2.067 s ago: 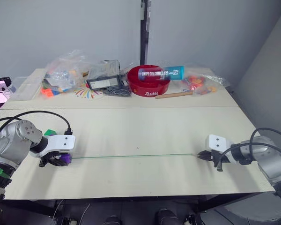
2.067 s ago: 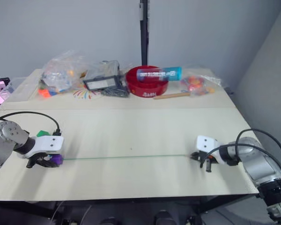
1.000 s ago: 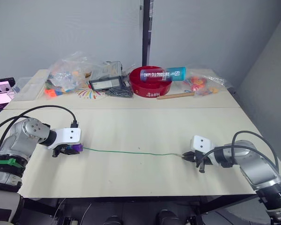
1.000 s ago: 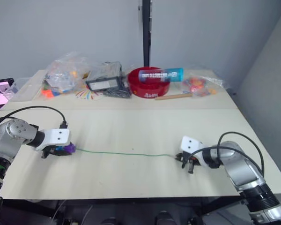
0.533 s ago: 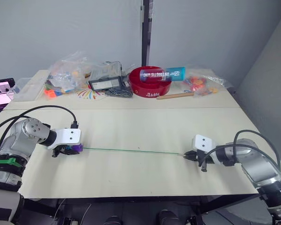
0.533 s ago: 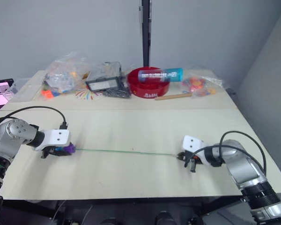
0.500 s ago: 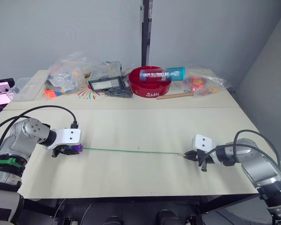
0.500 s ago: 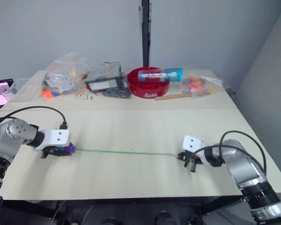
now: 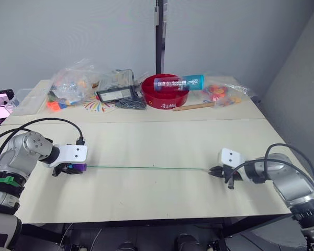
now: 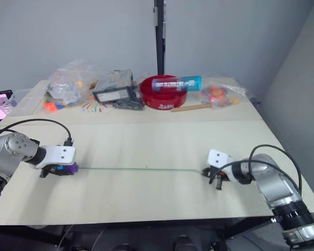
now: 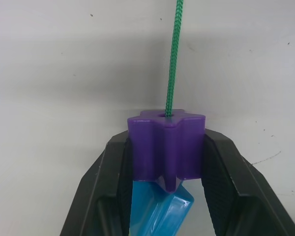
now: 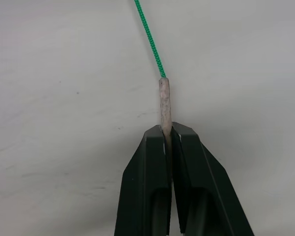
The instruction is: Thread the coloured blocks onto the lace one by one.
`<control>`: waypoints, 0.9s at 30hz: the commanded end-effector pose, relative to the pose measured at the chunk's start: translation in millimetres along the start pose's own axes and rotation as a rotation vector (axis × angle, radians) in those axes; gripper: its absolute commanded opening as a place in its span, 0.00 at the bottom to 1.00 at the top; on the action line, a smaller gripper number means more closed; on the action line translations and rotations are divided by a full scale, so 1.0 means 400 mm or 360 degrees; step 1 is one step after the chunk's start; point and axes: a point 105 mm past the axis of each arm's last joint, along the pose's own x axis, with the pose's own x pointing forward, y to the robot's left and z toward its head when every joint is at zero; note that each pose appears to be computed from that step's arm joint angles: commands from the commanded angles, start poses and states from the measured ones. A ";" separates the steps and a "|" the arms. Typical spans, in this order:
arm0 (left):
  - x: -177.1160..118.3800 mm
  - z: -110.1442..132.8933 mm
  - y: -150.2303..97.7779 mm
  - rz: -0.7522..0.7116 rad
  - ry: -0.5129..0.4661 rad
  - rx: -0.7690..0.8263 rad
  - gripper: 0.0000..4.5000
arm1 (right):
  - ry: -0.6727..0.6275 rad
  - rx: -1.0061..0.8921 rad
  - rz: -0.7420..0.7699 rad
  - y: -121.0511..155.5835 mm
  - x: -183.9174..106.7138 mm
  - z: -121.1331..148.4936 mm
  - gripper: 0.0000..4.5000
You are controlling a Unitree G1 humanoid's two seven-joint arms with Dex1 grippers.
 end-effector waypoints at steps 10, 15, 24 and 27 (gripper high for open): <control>0.032 -0.006 -0.020 -0.0038 -0.0023 -0.0065 0.42 | 0.0005 0.0035 0.0040 0.026 0.030 -0.005 0.00; 0.028 0.022 -0.011 -0.0011 -0.0136 -0.0053 0.84 | -0.0032 0.0074 0.0032 0.022 0.053 -0.006 0.08; -0.008 0.050 -0.016 -0.0047 -0.0258 -0.0072 1.00 | -0.0177 0.0079 0.0103 0.008 0.070 0.046 0.75; -0.045 0.063 -0.014 -0.0040 -0.0313 -0.0091 1.00 | -0.0301 0.0065 0.0117 0.002 0.045 0.088 0.99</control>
